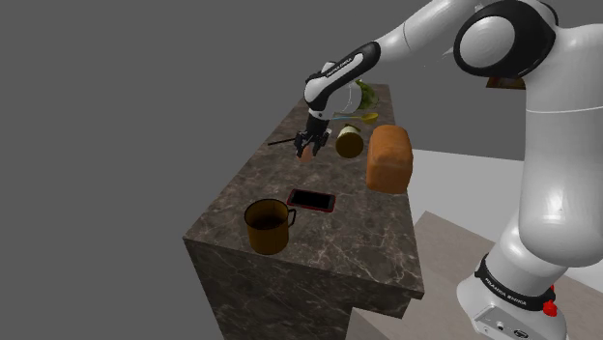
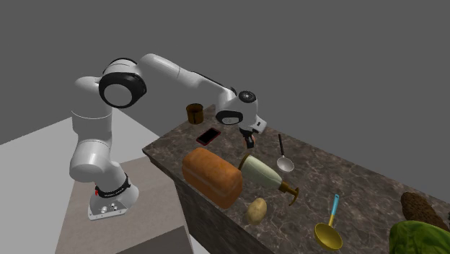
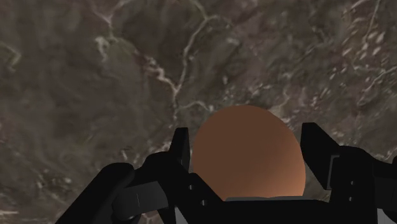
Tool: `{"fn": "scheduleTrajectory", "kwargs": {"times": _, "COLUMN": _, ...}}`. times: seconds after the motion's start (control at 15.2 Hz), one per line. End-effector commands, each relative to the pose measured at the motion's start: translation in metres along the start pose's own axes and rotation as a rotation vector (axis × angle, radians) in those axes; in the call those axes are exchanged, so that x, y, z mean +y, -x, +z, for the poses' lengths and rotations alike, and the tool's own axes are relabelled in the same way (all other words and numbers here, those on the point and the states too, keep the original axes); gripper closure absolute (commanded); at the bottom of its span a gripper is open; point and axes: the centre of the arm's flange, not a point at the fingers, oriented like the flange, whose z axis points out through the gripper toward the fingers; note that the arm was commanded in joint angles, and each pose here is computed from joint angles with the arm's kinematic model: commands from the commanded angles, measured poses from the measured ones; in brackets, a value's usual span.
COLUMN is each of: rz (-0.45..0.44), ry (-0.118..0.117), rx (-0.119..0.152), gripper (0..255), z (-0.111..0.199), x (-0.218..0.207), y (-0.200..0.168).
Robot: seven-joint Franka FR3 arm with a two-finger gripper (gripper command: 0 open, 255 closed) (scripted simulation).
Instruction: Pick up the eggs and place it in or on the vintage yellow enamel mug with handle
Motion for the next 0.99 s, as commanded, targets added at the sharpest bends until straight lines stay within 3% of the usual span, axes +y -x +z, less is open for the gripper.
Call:
{"fn": "scheduleTrajectory", "kwargs": {"times": 0.0, "rz": 0.0, "ry": 0.0, "rx": -0.001, "gripper": 255, "z": 0.0, "x": 0.0, "y": 0.0}}
{"fn": "scheduleTrajectory", "kwargs": {"times": 0.46, "rz": 0.0, "ry": 0.0, "rx": -0.001, "gripper": 255, "z": 0.0, "x": 0.0, "y": 0.0}}
{"fn": "scheduleTrajectory", "kwargs": {"times": 0.92, "rz": 0.0, "ry": 0.0, "rx": -0.001, "gripper": 255, "z": -0.035, "x": -0.009, "y": -0.005}}
